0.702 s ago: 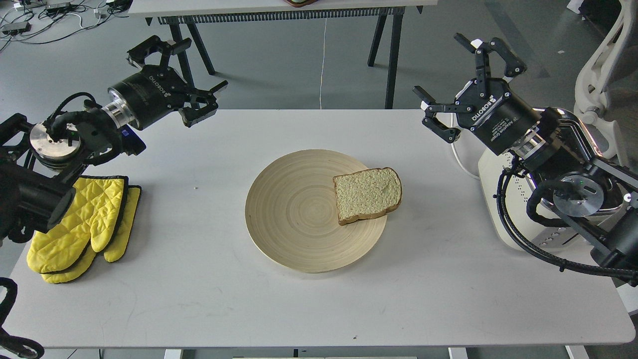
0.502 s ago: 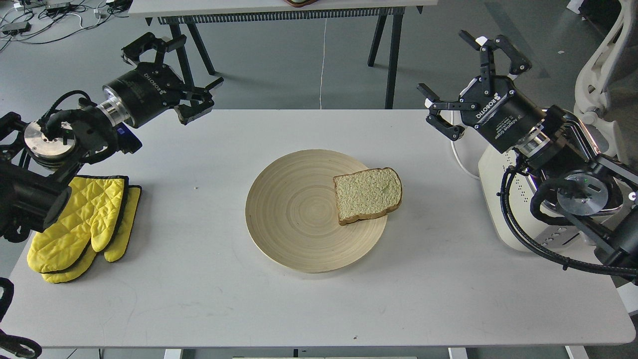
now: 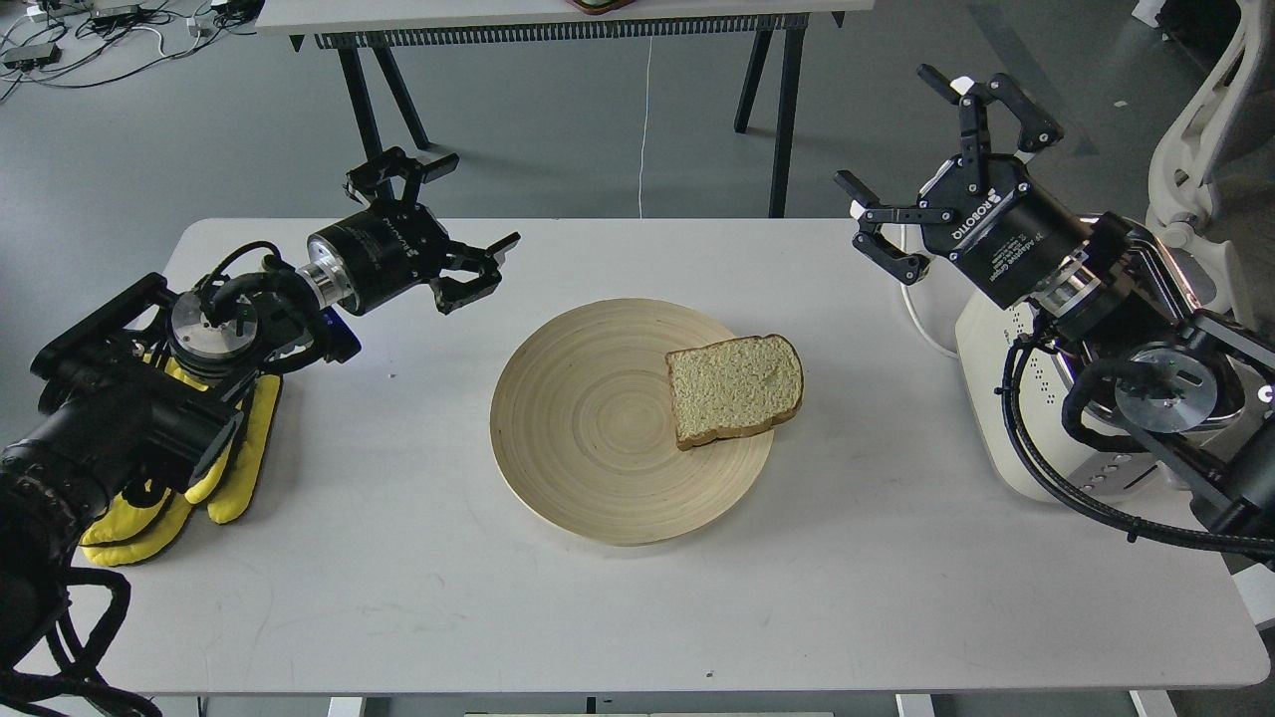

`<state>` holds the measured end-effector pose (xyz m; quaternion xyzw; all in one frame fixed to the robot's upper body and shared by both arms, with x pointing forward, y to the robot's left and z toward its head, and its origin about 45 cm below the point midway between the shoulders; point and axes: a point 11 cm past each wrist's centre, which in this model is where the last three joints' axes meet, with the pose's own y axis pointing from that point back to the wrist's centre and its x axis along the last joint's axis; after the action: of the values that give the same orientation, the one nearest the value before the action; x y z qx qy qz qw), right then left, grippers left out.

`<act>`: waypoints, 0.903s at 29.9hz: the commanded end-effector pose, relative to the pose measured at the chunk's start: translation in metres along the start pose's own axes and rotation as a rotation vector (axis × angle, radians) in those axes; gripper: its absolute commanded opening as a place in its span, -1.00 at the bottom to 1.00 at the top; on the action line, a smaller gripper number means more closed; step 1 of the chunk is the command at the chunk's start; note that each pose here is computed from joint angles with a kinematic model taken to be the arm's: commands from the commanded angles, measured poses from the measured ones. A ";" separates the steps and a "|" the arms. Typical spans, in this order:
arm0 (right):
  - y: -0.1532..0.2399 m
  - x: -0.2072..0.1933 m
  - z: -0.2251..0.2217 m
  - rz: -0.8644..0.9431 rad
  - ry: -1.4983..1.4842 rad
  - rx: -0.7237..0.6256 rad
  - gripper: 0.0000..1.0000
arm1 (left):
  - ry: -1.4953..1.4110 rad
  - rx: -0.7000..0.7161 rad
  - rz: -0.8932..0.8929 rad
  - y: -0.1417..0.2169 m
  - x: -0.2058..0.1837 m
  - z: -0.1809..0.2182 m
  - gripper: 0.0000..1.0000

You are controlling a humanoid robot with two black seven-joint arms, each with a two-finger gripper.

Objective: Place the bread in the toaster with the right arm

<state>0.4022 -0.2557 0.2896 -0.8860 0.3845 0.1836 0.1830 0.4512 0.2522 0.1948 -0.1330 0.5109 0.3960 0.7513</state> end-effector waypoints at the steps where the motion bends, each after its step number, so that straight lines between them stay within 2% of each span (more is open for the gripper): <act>1: -0.007 -0.007 -0.011 -0.034 0.058 -0.005 0.99 | 0.004 0.029 0.046 -0.004 0.014 -0.014 1.00; 4: -0.007 -0.007 -0.025 -0.038 0.105 -0.004 0.99 | 0.012 0.040 0.037 -0.010 0.012 -0.021 1.00; 16: -0.005 -0.005 -0.023 -0.035 0.120 -0.020 0.99 | 0.020 0.041 0.043 -0.010 0.015 -0.025 1.00; 27: 0.001 -0.009 -0.054 -0.122 0.603 -0.249 0.99 | 0.038 0.031 0.069 -0.006 0.026 -0.027 1.00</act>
<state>0.4038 -0.2760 0.3316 -0.9340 0.3570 -0.0073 0.0102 0.4426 0.2403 0.1644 -0.1110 0.5323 0.4035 0.7358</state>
